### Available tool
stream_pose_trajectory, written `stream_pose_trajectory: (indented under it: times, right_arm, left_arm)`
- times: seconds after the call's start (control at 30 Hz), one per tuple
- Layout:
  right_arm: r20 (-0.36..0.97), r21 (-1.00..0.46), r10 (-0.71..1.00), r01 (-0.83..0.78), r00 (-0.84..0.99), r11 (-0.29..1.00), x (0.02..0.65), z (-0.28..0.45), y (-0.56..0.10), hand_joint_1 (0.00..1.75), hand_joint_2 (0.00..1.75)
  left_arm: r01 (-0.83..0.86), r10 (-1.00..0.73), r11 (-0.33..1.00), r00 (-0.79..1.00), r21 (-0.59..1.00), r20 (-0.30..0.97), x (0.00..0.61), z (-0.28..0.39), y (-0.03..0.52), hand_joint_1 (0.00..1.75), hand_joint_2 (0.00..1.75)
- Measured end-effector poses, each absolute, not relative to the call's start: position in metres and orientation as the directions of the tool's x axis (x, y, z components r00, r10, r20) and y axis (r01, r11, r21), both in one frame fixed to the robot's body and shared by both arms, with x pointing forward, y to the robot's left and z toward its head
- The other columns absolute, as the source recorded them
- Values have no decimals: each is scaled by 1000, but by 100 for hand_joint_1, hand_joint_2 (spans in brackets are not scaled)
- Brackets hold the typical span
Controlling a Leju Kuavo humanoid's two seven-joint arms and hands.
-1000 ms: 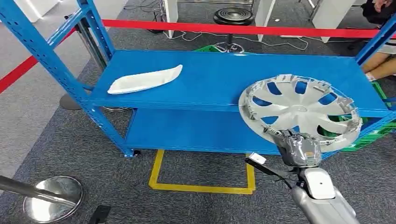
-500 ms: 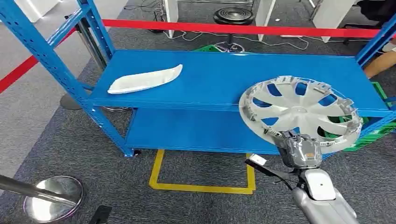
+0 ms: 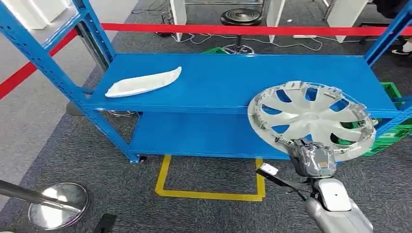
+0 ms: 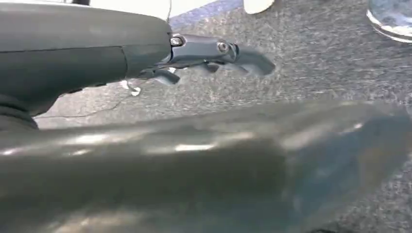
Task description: Take the parts from the cabinet and place them on the table.
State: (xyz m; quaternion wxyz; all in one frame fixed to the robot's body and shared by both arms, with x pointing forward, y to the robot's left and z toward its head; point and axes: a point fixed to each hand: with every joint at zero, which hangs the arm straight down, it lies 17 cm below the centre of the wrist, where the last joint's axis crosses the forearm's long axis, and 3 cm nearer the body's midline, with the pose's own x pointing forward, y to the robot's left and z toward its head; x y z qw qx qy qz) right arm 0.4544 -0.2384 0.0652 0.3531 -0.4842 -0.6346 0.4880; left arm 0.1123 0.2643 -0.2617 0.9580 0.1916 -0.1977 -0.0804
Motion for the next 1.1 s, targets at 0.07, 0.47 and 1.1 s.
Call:
stream_pose_trajectory:
  times: [0.07,0.47,1.1]
  right_arm:
    - [-20,-961,960,270,-280,59,455,65,-239,175,175]
    - [-17,-961,961,271,-277,61,455,66,-242,175,175]
    - [-5,-960,964,271,-267,70,456,67,-244,175,175]
  left_arm:
    - [62,-213,914,913,400,347,112,-262,269,0,0]
    - [33,-185,924,911,382,369,121,-260,259,0,0]
    - [31,-191,917,909,397,370,123,-259,264,0,0]
